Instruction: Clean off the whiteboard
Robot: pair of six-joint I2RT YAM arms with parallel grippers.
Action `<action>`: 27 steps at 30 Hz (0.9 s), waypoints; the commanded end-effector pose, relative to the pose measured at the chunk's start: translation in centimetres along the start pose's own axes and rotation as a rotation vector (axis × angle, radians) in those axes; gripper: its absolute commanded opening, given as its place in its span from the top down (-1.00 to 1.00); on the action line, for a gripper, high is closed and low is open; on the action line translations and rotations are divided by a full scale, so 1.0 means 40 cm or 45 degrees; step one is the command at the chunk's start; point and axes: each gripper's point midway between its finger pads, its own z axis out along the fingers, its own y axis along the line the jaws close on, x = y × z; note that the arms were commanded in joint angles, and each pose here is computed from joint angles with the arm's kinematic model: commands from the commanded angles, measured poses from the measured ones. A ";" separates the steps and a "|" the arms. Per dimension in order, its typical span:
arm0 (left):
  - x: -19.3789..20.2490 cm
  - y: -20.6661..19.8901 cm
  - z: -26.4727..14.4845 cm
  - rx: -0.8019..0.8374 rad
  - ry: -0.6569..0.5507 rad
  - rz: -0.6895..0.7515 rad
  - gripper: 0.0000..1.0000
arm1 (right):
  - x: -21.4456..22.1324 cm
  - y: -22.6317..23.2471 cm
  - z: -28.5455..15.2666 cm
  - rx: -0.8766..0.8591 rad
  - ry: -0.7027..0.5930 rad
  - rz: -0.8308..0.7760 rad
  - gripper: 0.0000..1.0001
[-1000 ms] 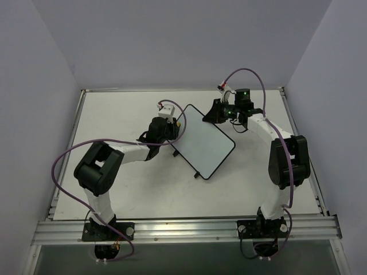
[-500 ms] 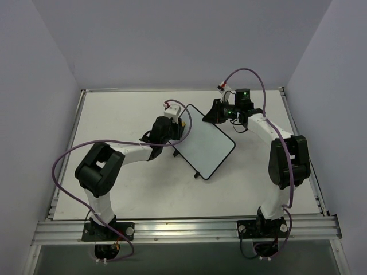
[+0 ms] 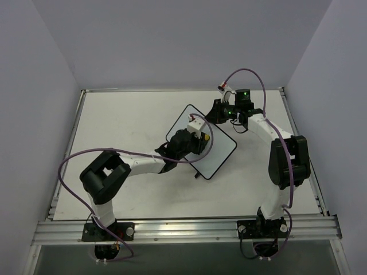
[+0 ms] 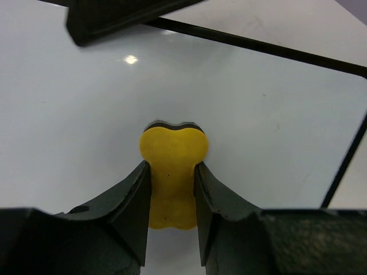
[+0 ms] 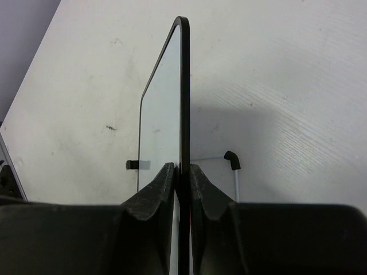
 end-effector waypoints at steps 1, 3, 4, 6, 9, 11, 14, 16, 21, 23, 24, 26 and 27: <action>0.026 -0.102 -0.006 0.127 0.049 0.021 0.95 | -0.010 0.084 -0.013 -0.118 -0.002 -0.076 1.00; 0.025 -0.132 -0.007 0.157 0.055 0.038 0.95 | -0.010 0.083 -0.013 -0.114 -0.003 -0.076 1.00; 0.024 -0.143 -0.006 0.168 0.057 0.047 0.95 | -0.011 0.084 -0.013 -0.116 -0.004 -0.077 1.00; 0.010 -0.170 -0.004 0.186 0.053 0.076 0.95 | -0.011 0.084 -0.014 -0.114 -0.004 -0.077 1.00; -0.005 -0.207 0.002 0.223 0.052 0.110 0.95 | -0.010 0.086 -0.013 -0.118 -0.003 -0.080 1.00; 0.005 -0.226 0.005 0.248 0.082 0.144 0.95 | -0.011 0.086 -0.013 -0.118 -0.003 -0.080 1.00; 0.004 -0.258 0.011 0.290 0.108 0.181 0.95 | -0.011 0.087 -0.015 -0.116 -0.004 -0.080 1.00; 0.001 -0.262 0.016 0.279 0.112 0.189 0.95 | -0.010 0.087 -0.014 -0.118 -0.002 -0.081 1.00; -0.002 -0.200 0.033 0.154 0.127 0.196 0.95 | -0.009 0.088 -0.017 -0.116 -0.002 -0.083 1.00; -0.002 -0.165 0.038 0.103 0.141 0.188 0.95 | -0.010 0.090 -0.017 -0.118 -0.003 -0.084 1.00; -0.004 -0.141 0.040 0.062 0.143 0.185 0.95 | -0.013 0.091 -0.019 -0.118 -0.006 -0.085 1.00; -0.009 -0.079 0.045 -0.012 0.162 0.161 0.95 | -0.011 0.089 -0.018 -0.116 -0.004 -0.084 1.00; -0.013 -0.056 0.047 -0.039 0.164 0.150 0.95 | -0.015 0.092 -0.017 -0.120 -0.007 -0.089 1.00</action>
